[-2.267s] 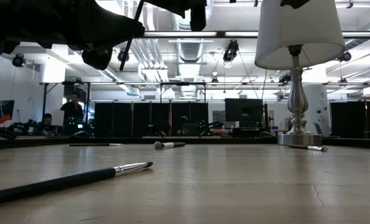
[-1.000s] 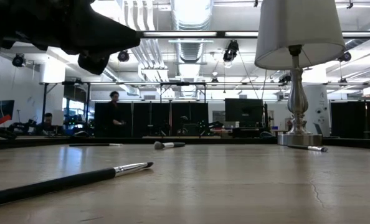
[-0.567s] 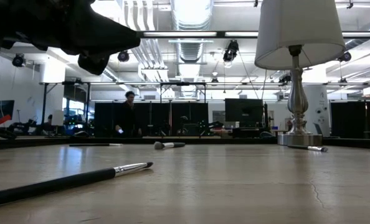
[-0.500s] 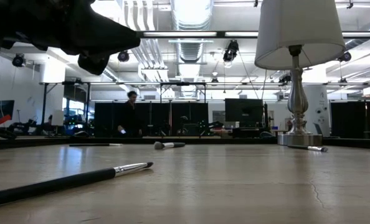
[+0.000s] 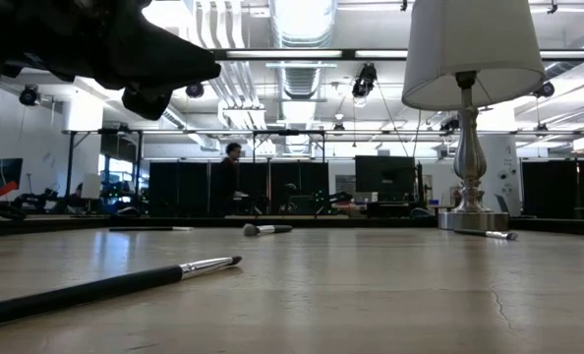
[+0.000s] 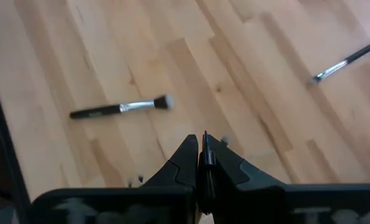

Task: Put items in baskets/containers
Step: Put the eye groomer brush into the transparent organizer

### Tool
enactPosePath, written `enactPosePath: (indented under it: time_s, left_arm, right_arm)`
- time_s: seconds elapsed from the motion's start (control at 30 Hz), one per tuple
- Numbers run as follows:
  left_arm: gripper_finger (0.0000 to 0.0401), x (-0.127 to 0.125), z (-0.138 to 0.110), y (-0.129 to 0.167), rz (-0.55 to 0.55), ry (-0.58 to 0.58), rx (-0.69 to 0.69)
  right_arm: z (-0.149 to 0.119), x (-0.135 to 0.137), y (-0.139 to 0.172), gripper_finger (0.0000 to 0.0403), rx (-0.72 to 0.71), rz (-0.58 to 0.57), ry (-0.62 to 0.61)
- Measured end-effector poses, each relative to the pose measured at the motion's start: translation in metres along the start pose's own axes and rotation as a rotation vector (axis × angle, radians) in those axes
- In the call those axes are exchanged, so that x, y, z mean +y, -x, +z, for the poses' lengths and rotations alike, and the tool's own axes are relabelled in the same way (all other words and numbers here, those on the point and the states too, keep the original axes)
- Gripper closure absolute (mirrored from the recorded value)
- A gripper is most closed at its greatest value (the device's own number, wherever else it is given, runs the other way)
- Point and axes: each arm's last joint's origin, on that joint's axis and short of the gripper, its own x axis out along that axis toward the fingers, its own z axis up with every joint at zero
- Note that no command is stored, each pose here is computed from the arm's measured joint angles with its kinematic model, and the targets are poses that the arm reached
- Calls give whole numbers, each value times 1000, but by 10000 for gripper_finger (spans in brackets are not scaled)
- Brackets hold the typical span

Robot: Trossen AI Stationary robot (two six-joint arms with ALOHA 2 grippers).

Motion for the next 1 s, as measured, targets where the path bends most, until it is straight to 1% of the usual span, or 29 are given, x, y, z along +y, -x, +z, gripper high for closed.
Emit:
enactPosePath:
  time_s: [0.17,0.33,0.5,0.7,0.83,0.93,1.0]
  left_arm:
    - [335,0,0,0,0,0,1]
    - [335,0,0,0,0,0,2]
    - [335,0,-1,0,1,-1,7]
    - [335,0,-2,0,4,-4,21]
    - [335,0,-3,0,2,-16,29]
    - [335,-2,-6,2,-19,-45,61]
    - [335,-4,-8,3,-29,-54,77]
  right_arm:
    - [-10,1,-17,390,25,27,-13]
    - [-16,-2,-25,389,36,-3,-14]
    - [-17,0,-28,368,42,-17,-20]
    - [-17,1,-28,317,43,-16,-51]
    - [-15,4,-23,289,96,6,-73]
    - [-10,10,-14,285,119,47,-91]
    - [-6,14,-6,295,113,79,-85]
